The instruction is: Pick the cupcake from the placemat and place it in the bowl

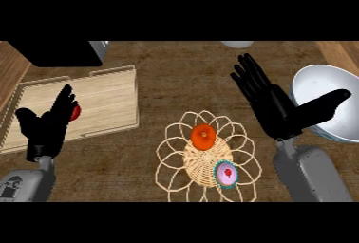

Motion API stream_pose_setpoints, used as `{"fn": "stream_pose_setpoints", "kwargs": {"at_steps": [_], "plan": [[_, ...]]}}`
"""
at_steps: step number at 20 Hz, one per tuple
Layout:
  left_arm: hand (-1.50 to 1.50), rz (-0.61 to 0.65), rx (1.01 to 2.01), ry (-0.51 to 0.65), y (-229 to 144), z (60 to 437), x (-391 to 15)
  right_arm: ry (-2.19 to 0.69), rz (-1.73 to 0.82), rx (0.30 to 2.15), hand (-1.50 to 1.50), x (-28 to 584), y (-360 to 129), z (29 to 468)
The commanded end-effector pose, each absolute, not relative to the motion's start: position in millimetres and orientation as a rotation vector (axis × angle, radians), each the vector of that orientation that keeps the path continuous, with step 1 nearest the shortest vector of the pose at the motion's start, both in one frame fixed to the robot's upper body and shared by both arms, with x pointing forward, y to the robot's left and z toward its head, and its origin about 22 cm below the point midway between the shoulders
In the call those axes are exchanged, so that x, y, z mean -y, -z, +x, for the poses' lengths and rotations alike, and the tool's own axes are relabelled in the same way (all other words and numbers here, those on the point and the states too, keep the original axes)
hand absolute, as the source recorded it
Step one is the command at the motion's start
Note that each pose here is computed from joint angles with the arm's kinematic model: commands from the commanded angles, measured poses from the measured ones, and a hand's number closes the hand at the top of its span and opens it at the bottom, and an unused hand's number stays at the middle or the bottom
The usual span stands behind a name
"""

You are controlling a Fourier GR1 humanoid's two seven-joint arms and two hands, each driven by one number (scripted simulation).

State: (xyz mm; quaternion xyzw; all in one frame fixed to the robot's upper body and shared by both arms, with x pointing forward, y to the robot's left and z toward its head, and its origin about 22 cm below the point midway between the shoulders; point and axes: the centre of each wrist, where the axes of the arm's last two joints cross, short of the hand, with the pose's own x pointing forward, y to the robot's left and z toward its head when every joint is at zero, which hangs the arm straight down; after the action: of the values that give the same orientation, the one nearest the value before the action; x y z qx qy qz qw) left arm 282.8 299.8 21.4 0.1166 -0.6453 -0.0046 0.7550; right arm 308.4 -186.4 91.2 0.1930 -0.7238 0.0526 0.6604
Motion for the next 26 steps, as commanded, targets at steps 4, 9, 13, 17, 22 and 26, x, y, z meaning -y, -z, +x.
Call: {"fn": "stream_pose_setpoints", "kwargs": {"at_steps": [4,9,13,17,22,26], "plan": [[0.0,0.289,1.698,0.007,-84.0,298.2,-318.4,-0.243,0.499,1.807,-1.5,89.1,-109.8,271.8],[0.0,0.307,1.722,-0.044,-77.9,292.9,-323.4,-0.28,-0.197,1.947,-1.5,132.4,-82.6,284.6],[0.0,0.297,1.749,-0.042,-82.6,289.8,-329.5,-0.32,-0.31,2.057,-1.5,83.3,-59.2,238.0],[0.0,0.276,1.763,-0.059,-82.4,291.9,-338.7,-0.47,-0.431,2.013,-1.5,63.1,-45.8,202.9],[0.0,0.286,1.742,-0.086,-69.3,282.7,-341.7,-0.593,-0.656,1.827,-1.5,90.7,-56.8,181.9],[0.0,0.31,1.755,-0.057,-79.4,279.9,-344.7,-0.695,-0.749,1.622,-1.5,93.3,-83.9,173.9]]}}
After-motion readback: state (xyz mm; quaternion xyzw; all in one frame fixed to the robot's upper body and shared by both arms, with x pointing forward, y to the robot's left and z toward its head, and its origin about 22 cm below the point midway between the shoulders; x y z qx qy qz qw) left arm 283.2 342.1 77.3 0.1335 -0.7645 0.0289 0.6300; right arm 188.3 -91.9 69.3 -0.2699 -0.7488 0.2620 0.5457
